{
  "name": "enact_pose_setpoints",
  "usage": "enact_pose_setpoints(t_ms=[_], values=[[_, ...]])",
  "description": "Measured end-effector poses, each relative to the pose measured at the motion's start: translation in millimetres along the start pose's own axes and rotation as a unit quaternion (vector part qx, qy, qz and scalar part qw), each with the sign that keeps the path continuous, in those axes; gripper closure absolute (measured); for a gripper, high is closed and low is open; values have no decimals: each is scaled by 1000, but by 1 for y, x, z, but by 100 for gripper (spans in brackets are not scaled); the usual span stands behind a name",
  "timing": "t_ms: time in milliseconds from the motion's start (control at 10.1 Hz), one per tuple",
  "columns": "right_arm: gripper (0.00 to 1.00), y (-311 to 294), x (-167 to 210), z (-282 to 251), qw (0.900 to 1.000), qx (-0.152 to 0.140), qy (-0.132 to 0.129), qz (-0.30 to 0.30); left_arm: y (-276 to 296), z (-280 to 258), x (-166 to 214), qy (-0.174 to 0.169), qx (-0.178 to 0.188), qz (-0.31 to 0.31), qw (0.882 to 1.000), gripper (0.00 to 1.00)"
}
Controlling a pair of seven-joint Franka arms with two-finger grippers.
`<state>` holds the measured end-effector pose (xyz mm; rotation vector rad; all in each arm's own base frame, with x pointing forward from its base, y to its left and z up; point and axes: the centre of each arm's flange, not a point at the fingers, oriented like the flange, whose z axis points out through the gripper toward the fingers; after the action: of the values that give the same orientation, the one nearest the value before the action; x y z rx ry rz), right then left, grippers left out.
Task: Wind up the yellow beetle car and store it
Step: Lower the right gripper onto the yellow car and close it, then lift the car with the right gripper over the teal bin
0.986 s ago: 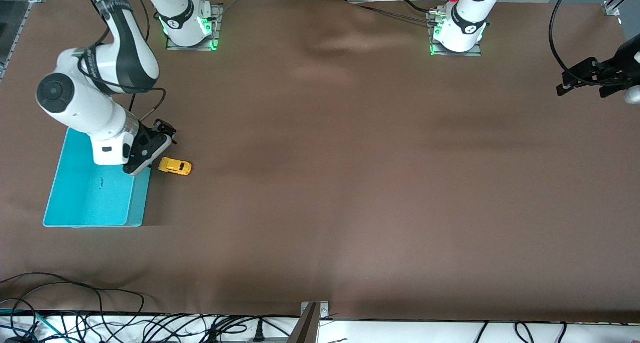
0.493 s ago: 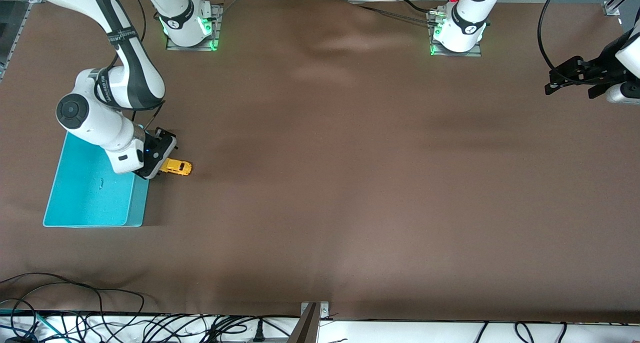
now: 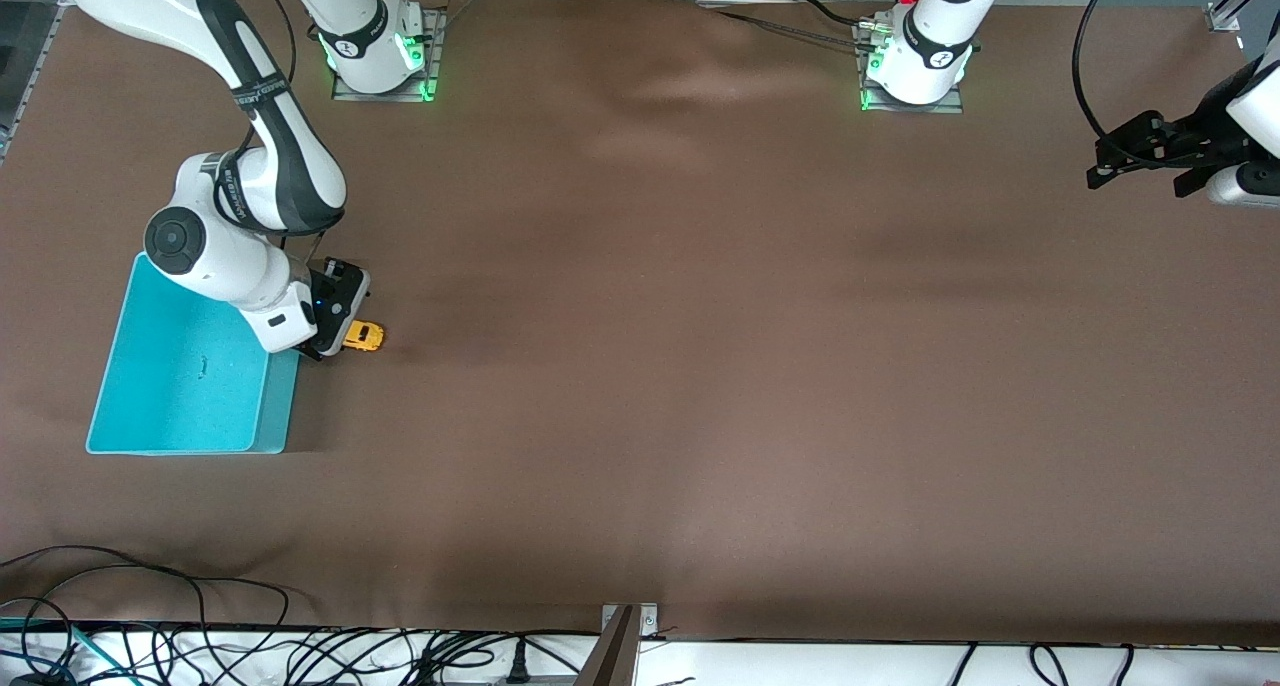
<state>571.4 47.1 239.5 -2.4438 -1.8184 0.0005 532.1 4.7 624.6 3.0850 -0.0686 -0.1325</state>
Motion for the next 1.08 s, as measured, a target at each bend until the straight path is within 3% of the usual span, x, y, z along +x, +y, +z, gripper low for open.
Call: enact_pose_setpoints(t_ms=[493,690,887,986,1084], values=[[4,12,-23,46,999,-9,11,-43,0,0,0,0,0,0,1000,0],[17,11,-21,46,998,-8,11,-56,0,0,0,0,0,0,1000,0],[48,10,-22,47,998,-6,11,-62,0,0,0,0,0,0,1000,0],[55,10,-22,46,998,-6,11,-62,0,0,0,0,0,0,1000,0],[55,9,-21,46,998,-3,10,-63,1,0,0,0,0,1,1000,0]])
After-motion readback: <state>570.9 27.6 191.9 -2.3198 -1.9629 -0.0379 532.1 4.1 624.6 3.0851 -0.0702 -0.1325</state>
